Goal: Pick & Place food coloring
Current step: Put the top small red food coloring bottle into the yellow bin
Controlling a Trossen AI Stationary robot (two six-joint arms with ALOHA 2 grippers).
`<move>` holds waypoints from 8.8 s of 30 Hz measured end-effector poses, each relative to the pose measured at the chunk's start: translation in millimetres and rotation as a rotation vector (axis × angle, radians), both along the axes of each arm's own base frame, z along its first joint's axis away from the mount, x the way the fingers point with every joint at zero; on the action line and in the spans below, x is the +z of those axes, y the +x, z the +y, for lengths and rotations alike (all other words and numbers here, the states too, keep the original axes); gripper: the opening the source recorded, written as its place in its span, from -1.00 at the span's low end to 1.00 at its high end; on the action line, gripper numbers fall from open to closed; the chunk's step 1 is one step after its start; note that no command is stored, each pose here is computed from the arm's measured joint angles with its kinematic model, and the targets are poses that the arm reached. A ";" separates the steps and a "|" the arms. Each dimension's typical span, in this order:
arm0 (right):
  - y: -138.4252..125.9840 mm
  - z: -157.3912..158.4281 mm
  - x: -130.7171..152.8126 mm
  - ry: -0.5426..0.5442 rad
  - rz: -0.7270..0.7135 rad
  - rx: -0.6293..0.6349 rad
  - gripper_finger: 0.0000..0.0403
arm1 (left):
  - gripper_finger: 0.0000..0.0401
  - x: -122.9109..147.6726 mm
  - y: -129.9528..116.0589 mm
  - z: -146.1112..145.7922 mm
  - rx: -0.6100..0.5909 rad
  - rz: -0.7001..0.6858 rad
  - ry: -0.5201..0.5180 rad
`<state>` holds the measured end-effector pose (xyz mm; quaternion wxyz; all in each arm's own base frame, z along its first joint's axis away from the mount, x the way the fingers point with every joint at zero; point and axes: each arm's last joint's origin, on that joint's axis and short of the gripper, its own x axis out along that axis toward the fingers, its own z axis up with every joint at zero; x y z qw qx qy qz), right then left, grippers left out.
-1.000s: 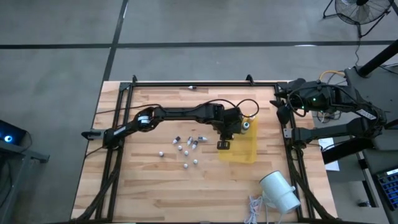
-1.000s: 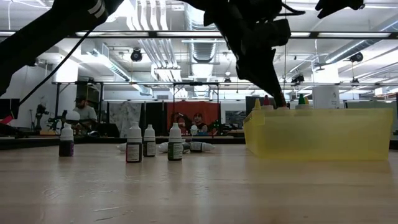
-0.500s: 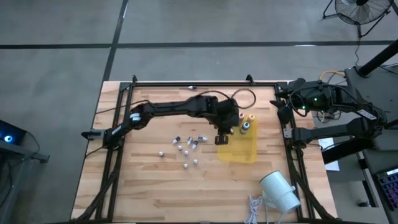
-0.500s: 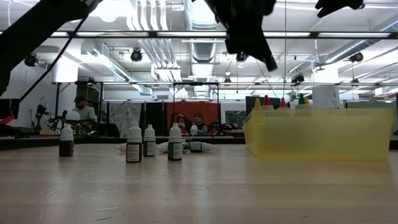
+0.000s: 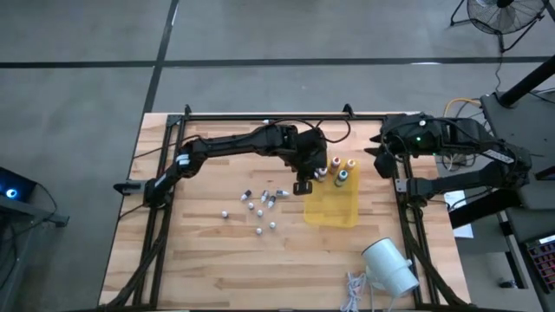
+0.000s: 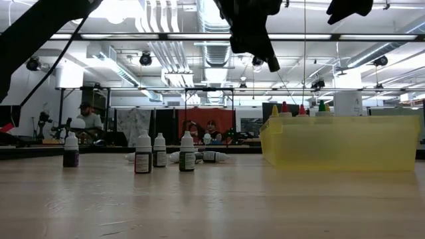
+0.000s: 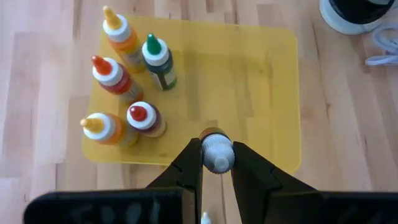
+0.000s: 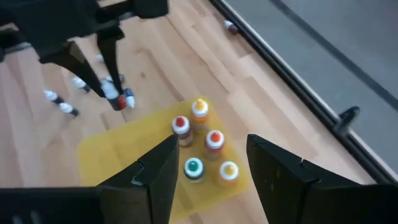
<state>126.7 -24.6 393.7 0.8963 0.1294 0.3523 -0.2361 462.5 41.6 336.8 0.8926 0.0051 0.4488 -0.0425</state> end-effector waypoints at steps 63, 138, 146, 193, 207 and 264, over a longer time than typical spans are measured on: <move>78.5 -4.2 0.6 0.022 -0.199 0.224 -0.07 | -0.80 111.0 -59.9 15.9 0.070 -0.403 0.019; 55.1 -5.9 -7.5 -0.038 0.033 0.096 0.10 | -0.80 72.1 -35.5 15.1 0.019 -0.263 -0.068; 28.5 -5.9 6.5 -0.096 -0.059 -0.033 0.10 | -0.80 39.0 -12.9 15.4 -0.022 -0.189 -0.084; 20.4 -6.5 -0.2 -0.087 -0.028 -0.097 0.10 | -0.80 -81.5 31.9 -10.9 -0.094 0.129 0.073; 20.3 -6.3 -0.2 -0.089 -0.027 -0.094 0.10 | -0.80 -72.7 33.8 -13.3 -0.087 0.091 0.077; -40.4 1.4 18.5 -0.118 -0.149 -0.118 0.10 | -0.80 -125.0 51.1 -12.4 -0.052 0.156 0.015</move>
